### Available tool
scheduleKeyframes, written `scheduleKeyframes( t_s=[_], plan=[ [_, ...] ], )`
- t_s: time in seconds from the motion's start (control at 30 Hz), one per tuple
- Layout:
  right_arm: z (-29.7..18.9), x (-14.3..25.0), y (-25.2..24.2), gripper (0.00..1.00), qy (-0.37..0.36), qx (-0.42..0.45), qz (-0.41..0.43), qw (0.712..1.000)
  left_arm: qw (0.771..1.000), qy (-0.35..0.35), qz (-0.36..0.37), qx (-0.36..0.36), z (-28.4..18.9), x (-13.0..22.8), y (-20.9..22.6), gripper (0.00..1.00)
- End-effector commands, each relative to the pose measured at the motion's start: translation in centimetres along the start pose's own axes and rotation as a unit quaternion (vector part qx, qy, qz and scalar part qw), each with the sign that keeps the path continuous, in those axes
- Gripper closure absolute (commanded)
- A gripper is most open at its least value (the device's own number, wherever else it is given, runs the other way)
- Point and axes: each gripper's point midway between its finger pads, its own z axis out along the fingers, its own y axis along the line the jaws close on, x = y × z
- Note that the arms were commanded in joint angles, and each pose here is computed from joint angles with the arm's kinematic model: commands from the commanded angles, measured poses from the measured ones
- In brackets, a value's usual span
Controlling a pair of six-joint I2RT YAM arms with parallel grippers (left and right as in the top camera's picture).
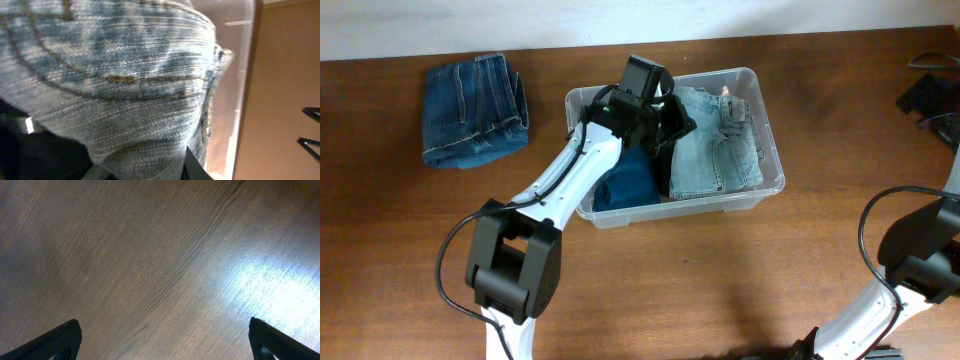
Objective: Pack container
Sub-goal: 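Lift the light blue jeans with the left gripper and carry over the bin, then lower the light blue jeans into the bin's right side and press flat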
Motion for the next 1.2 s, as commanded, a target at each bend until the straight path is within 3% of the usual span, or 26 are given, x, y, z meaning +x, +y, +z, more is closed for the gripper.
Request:
scheduleKeyframes(
  t_s=[0.0,0.03,0.07,0.17,0.33,0.6,0.8,0.9,1.13,1.17],
  plan=[
    [0.3,0.1,0.0,0.02,0.003,0.004,0.005,1.0,1.0,-0.013,0.006,-0.022,-0.6,-1.5,1.4,0.99],
    [0.3,0.1,0.0,0.02,0.003,0.004,0.005,1.0,1.0,-0.011,0.009,-0.027,-0.8,-1.5,1.8,0.94],
    [0.3,0.1,0.0,0.01,0.003,0.004,0.005,1.0,0.999,-0.01,0.015,-0.03,-0.9,-1.6,2.1,0.83],
    [0.3,0.1,0.0,0.01,0.003,0.004,0.005,1.0,0.998,-0.007,0.045,-0.037,-1.2,-1.9,2.8,0.3],
    [0.3,0.1,0.0,0.01,0.003,0.004,0.005,1.0,0.991,-0.002,0.125,-0.041,-1.3,-1.9,3.0,0.01],
    [0.3,0.1,0.0,0.01,0.003,0.004,0.005,1.0,0.977,-0.004,0.207,-0.039,-1.9,-2.3,2.1,0.01],
    [0.3,0.1,0.0,0.01,0.003,0.004,0.005,1.0,0.962,-0.053,0.244,-0.107,-4.9,-5.2,1.2,0.01],
    [0.3,0.1,0.0,0.01,0.003,0.004,0.005,1.0,0.954,-0.064,0.272,-0.105,-6.1,-5.8,-0.2,0.01],
    [0.3,0.1,0.0,0.02,0.003,0.004,0.005,1.0,0.942,-0.048,0.314,-0.105,-5.3,-4.8,-0.9,0.01],
    [0.3,0.1,0.0,0.01,0.003,0.004,0.005,1.0,0.941,-0.045,0.317,-0.106,-5.1,-4.5,-0.9,0.08]
  ],
)
